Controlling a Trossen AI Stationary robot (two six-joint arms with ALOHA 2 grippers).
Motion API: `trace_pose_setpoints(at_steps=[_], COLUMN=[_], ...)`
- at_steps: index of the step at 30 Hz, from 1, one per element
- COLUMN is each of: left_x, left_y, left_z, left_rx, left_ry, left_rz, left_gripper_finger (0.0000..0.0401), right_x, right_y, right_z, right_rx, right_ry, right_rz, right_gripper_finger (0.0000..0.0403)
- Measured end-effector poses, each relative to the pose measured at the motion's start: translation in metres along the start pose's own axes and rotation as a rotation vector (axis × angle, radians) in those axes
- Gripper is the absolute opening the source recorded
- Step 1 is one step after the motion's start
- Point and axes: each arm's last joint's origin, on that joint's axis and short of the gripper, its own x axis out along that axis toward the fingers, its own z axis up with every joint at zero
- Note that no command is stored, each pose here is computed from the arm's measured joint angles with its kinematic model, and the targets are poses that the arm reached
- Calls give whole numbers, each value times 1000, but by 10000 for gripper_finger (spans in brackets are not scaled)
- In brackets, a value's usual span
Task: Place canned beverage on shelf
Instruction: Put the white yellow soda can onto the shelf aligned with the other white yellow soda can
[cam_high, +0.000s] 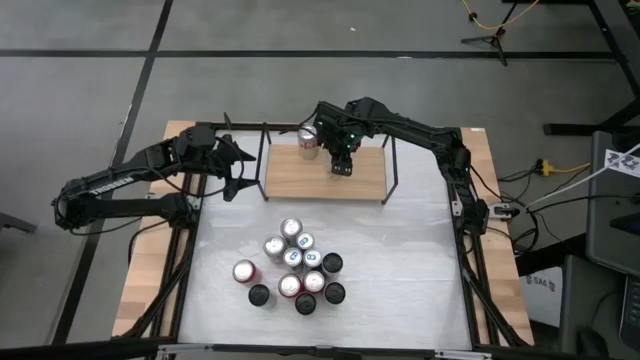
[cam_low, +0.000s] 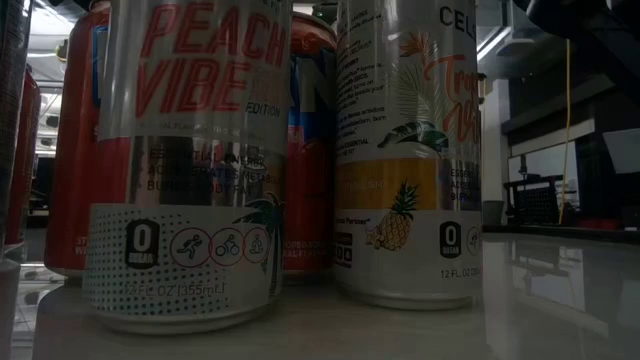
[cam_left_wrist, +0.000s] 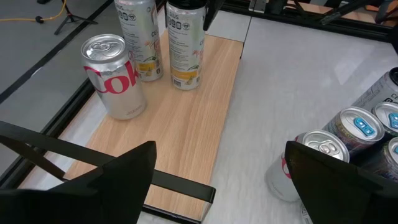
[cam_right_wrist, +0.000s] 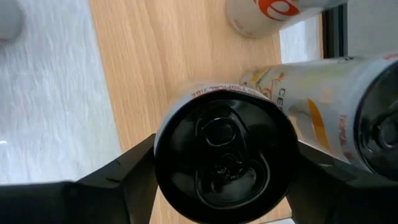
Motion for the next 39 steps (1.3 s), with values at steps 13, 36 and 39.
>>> trace_pose_setpoints(at_steps=[13, 36, 39], left_x=[0, 0, 0], left_y=[0, 0, 0], left_z=[0, 0, 0], left_rx=[1, 1, 1], left_ry=[0, 0, 0], left_rz=[0, 0, 0], left_gripper_finger=[348, 348, 348], right_x=[0, 1, 1], right_y=[-3, -11, -11], right_z=[0, 0, 0], right_rx=[3, 22, 22], right_ry=[-3, -22, -22], right_rz=[-14, -19, -19], right_gripper_finger=[272, 271, 271])
